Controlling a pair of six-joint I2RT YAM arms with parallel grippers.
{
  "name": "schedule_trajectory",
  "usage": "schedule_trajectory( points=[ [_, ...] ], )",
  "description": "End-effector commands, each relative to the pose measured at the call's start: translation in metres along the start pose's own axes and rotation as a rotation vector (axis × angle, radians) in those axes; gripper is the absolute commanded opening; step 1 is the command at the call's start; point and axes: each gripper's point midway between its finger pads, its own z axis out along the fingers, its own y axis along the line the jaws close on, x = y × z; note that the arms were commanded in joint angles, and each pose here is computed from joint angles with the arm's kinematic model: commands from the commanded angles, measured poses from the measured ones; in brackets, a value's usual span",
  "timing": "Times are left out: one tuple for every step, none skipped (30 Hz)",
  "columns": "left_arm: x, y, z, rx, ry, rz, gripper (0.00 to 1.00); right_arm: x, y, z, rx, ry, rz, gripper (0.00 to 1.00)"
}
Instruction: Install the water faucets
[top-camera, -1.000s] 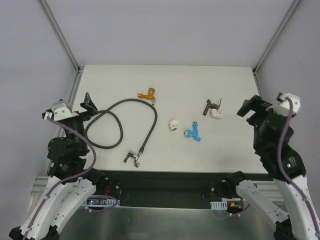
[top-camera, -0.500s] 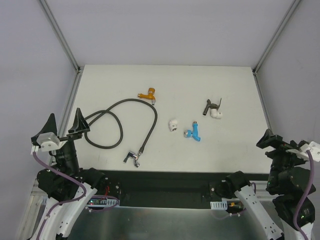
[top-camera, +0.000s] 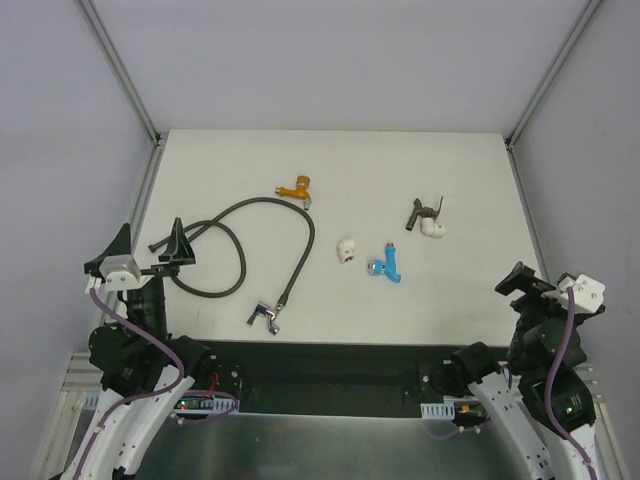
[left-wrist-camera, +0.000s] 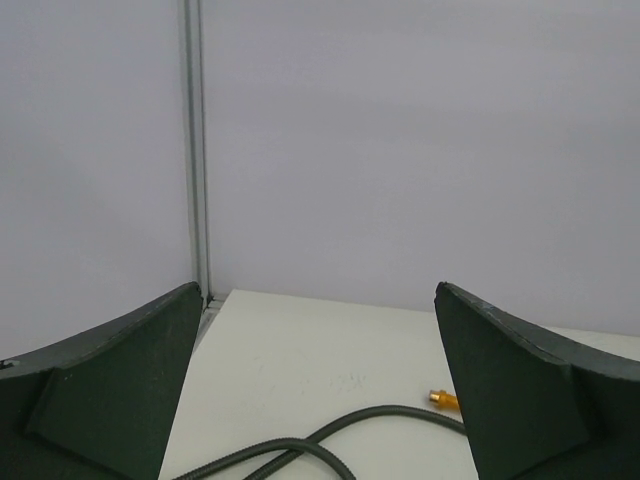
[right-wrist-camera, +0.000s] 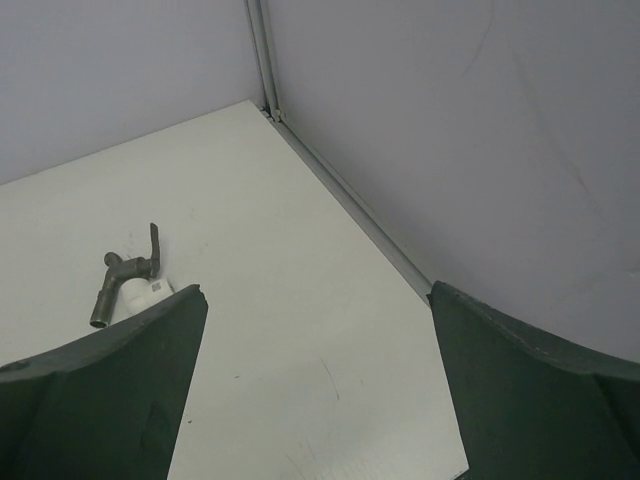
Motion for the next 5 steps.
schedule_trajectory(
  points=[
    [-0.0046,-0.0083,0.0040,0.036,-0.008,-0.018,0.99,-0.0247,-0.0237,-0.0169,-0.001,-0.152,0.188,0.96],
    [-0.0036,-0.0090,0.0042,0.038,-0.007,-0.019,0.99,-0.0247,-0.0237,-0.0167,-0.001,-0.153,0.185,0.96],
    [-0.0025,-0.0096,0.0047,0.040,-0.004,-0.016,0.99,-0.0236,-0.0226,-0.0161,-0.002,-0.151,0.183,0.96],
    [-0.0026,-0.0102,0.0049,0.041,-0.005,-0.018,0.99,-0.0239,-0.0234,-0.0163,0.001,-0.153,0.182,0.96],
    [-0.0017,-0.0120,0.0052,0.048,-0.002,-0.026,0.99,-0.0233,-0.0232,-0.0163,-0.002,-0.153,0.180,0.96]
  ],
)
